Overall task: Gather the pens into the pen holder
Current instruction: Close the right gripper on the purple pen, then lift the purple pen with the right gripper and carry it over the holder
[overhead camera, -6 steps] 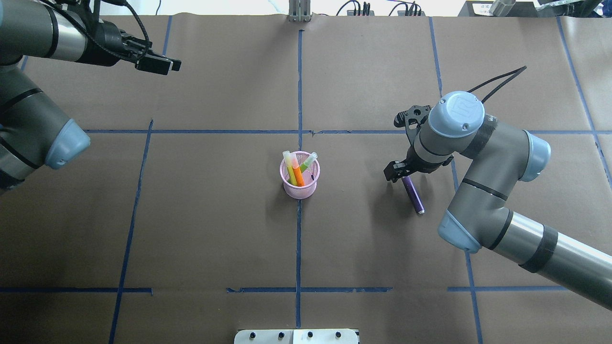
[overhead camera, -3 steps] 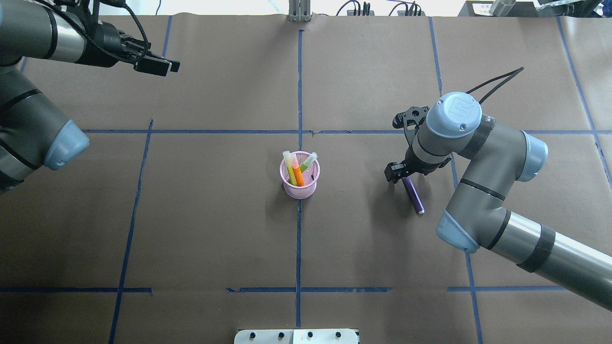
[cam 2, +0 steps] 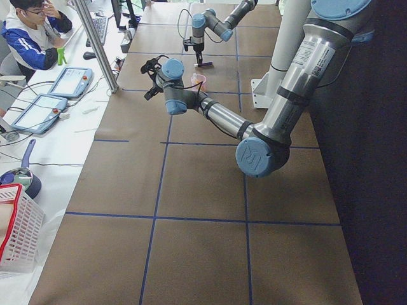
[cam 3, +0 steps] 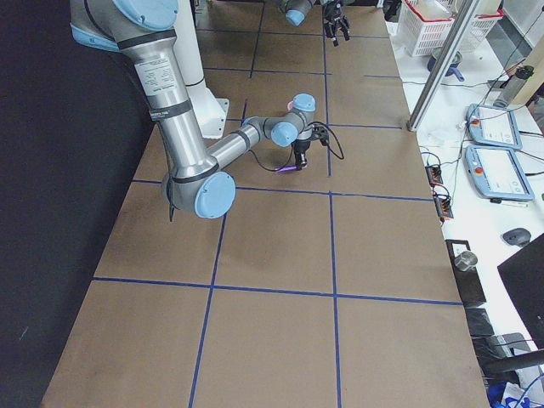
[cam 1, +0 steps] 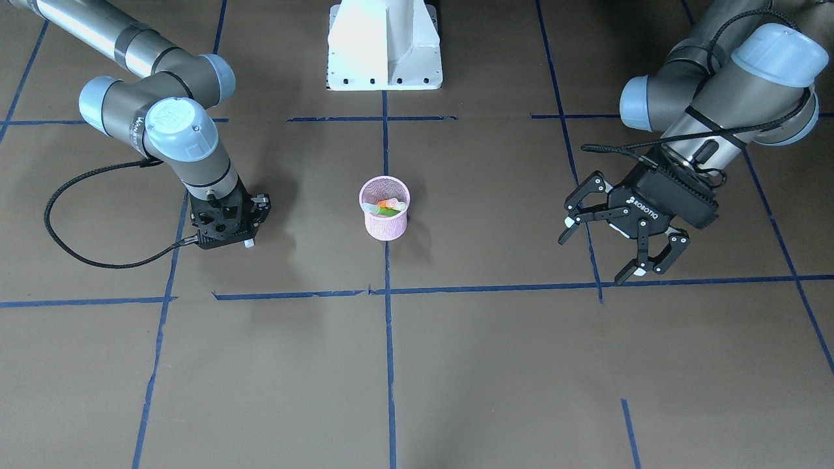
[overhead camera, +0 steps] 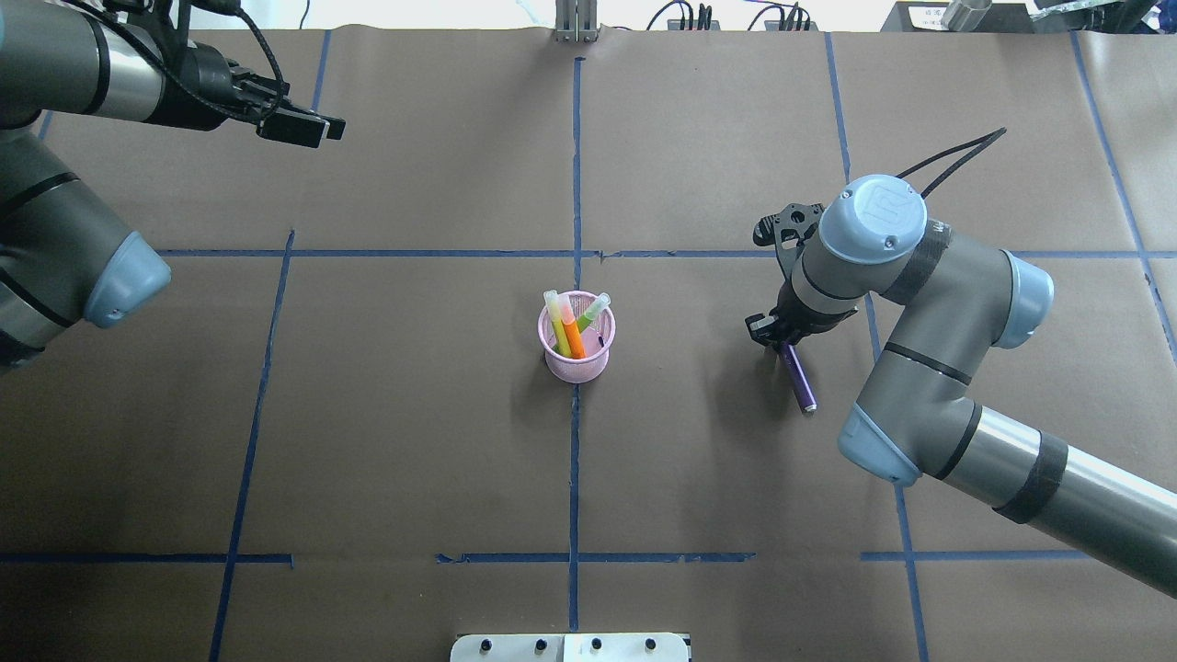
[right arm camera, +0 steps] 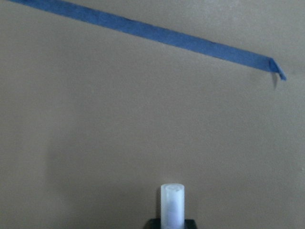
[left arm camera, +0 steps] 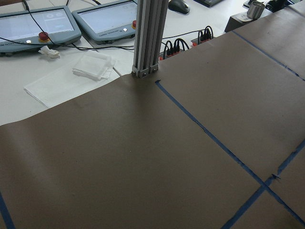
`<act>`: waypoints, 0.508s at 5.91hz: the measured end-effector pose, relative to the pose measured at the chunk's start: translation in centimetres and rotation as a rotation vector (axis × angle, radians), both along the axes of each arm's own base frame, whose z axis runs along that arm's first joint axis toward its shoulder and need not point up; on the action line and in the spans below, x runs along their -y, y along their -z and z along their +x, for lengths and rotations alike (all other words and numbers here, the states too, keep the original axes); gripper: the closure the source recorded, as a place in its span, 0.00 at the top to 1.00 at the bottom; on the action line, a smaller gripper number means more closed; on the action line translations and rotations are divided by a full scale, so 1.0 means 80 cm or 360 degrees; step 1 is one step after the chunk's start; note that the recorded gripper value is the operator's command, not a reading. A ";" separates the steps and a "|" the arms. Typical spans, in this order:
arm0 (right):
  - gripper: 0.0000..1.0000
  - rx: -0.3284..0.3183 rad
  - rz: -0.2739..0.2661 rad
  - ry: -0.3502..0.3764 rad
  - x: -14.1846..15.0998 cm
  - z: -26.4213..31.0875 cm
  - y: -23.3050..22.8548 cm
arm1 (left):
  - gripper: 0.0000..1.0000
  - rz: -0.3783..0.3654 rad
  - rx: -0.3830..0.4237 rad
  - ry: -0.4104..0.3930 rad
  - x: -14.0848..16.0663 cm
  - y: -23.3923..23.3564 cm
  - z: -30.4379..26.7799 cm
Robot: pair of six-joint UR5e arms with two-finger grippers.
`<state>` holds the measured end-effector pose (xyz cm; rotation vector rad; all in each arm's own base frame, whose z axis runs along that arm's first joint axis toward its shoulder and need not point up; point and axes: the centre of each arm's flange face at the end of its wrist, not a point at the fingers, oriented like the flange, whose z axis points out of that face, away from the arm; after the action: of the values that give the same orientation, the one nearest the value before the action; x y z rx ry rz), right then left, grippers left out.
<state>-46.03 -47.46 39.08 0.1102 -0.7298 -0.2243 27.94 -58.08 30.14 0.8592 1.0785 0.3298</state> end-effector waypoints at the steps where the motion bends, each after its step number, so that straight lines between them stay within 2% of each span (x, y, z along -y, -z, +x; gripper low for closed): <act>1: 0.00 0.0005 0.0003 0.0000 0.000 0.001 0.002 | 1.00 0.0001 0.0000 0.0001 0.000 0.000 0.000; 2: 0.00 0.0018 0.0013 -0.0010 0.003 0.006 0.009 | 1.00 0.0001 0.0001 0.0002 0.000 0.000 0.001; 3: 0.00 0.0076 0.0060 -0.0033 0.008 0.018 0.027 | 1.00 0.0002 0.0007 0.0001 0.000 -0.001 0.001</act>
<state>-44.60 -48.07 36.89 0.1593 -0.7716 -0.2160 28.03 -58.12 30.26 0.8597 1.0742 0.3314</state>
